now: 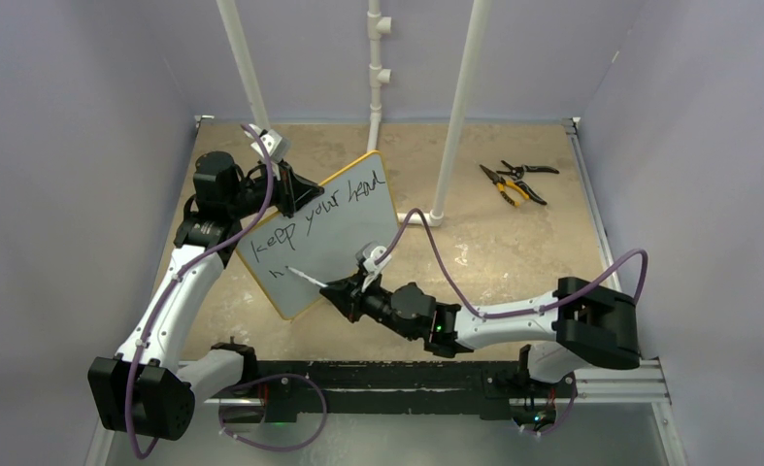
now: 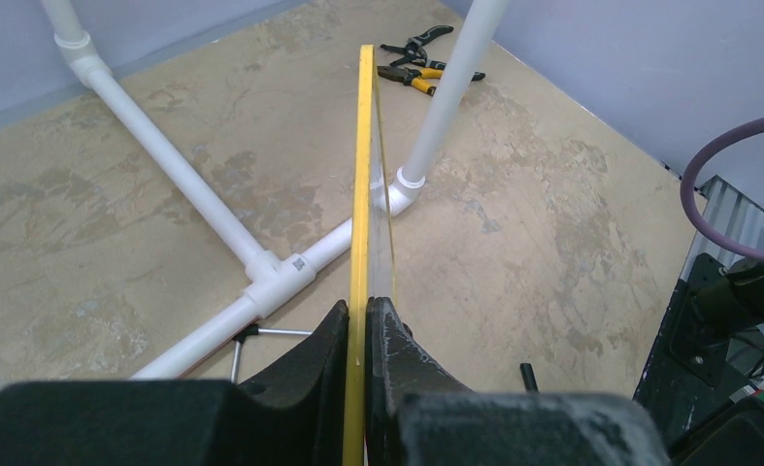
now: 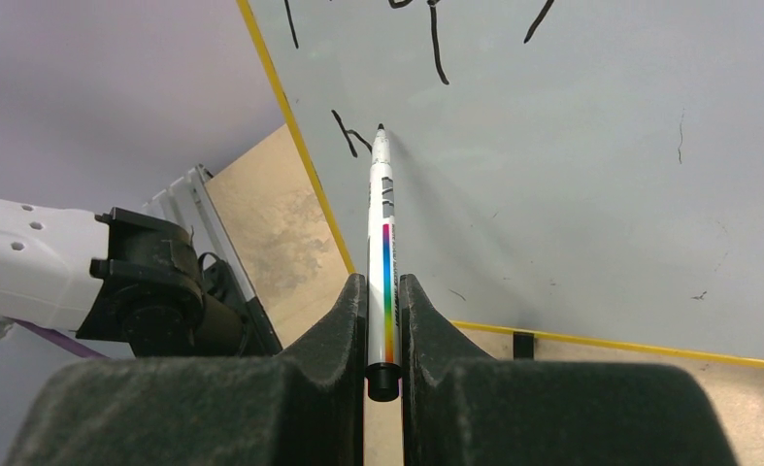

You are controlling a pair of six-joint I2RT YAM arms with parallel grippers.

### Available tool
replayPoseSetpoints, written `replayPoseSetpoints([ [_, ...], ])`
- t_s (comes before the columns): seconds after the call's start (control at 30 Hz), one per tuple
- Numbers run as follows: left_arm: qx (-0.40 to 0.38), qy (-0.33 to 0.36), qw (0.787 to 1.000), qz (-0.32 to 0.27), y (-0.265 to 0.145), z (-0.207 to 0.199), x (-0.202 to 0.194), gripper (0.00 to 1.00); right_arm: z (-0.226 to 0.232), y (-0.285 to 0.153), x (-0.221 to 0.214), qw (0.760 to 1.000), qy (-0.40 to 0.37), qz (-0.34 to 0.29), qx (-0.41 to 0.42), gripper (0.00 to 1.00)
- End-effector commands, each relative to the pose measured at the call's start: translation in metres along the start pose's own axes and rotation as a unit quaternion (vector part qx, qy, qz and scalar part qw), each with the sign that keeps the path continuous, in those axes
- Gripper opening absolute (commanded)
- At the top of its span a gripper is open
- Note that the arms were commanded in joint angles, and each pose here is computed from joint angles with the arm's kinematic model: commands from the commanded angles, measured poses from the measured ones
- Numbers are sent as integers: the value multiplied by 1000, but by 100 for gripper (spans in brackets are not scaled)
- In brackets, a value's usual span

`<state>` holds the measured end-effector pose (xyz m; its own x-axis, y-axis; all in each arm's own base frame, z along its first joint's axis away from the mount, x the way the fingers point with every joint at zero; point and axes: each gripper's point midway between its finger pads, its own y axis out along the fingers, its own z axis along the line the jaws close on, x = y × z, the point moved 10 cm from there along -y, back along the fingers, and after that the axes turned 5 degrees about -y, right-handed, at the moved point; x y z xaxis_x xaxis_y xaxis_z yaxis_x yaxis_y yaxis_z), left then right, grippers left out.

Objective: Write a sentence on the whiteboard

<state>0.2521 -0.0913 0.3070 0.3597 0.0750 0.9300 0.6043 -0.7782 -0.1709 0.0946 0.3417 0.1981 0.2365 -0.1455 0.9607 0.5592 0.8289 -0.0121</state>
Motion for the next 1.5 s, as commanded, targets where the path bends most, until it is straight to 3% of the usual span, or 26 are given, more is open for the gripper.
replayPoseSetpoints([
  [0.0,-20,0,1000,1,2,-2,-1,0,4,11,19,999,-4,-34,-5,0],
  [0.5,-21,0,1000,1,2,-2,-1,0,0,23,13,1000,-9,-18,-8,0],
  [1.07,-22,0,1000,0,2,-2,0,0,-12,5,-15,999,18,30,-34,0],
  [1.47,-21,1,1000,-1,2,-2,0,0,-5,3,18,1000,6,-24,-16,0],
])
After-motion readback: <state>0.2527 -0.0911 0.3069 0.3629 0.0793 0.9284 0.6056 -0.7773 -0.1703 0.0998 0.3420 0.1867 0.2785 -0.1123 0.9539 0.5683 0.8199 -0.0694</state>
